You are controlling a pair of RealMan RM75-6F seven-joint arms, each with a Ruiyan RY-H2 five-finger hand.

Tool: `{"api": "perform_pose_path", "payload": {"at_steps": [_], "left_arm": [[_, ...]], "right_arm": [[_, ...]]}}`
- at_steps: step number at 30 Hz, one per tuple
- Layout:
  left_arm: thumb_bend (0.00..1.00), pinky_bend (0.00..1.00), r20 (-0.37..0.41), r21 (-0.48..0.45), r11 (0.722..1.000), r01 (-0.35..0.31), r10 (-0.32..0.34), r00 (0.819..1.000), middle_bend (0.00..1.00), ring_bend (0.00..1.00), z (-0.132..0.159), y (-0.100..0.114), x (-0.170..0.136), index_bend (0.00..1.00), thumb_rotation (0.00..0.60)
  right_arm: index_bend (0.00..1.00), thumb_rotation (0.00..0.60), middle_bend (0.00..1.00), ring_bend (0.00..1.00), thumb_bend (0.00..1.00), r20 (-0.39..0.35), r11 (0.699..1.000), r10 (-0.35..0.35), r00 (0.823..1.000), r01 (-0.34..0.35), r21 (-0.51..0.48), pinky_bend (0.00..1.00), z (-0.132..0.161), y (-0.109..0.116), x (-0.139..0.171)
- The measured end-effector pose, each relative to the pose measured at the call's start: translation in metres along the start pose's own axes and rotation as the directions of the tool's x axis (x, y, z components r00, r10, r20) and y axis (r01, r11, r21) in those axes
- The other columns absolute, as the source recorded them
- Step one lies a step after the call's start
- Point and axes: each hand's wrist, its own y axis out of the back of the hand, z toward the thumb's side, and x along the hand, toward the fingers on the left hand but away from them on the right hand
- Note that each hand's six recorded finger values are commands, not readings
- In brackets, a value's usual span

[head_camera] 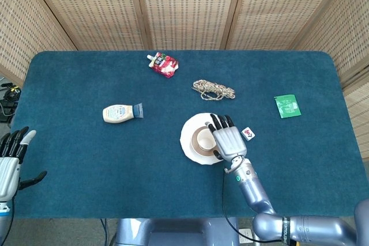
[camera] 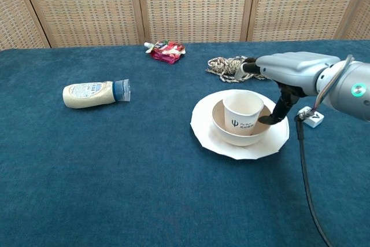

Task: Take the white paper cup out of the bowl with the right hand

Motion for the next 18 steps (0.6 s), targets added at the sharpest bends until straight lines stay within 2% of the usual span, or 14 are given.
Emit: {"api": "perform_pose_path", "payload": {"at_steps": [8, 10, 15, 18], "left_arm": [[0.03, 0.00, 0.000, -0.006, 1.000, 0.002, -0.002, 1.000, 0.00, 0.00, 0.000, 0.000, 0.000, 0.00, 0.600], [0.03, 0.00, 0.002, -0.006, 1.000, 0.005, -0.005, 1.000, 0.00, 0.00, 0.000, -0.001, 0.000, 0.00, 0.600], [0.03, 0.00, 0.013, -0.005, 1.000, 0.006, -0.006, 1.000, 0.00, 0.00, 0.003, -0.001, -0.001, 0.00, 0.600], [0.03, 0.00, 0.010, -0.005, 1.000, 0.005, -0.005, 1.000, 0.00, 0.00, 0.002, 0.000, -0.001, 0.00, 0.600]], "right_arm": [[0.22, 0.600, 0.00, 0.00, 0.46, 0.007, 0.999, 0.022, 1.000, -0.022, 0.033, 0.00, 0.007, -0.007, -0.007], [0.26, 0.600, 0.00, 0.00, 0.46, 0.008, 0.999, 0.020, 1.000, -0.021, 0.049, 0.00, 0.008, -0.009, -0.009], [0.43, 0.600, 0.03, 0.00, 0.46, 0.010, 0.999, -0.003, 1.000, 0.003, 0.052, 0.02, 0.013, -0.009, -0.012], [0.47, 0.600, 0.07, 0.00, 0.46, -0.001, 0.998, -0.036, 0.999, 0.036, 0.046, 0.04, 0.017, -0.003, -0.011]]}}
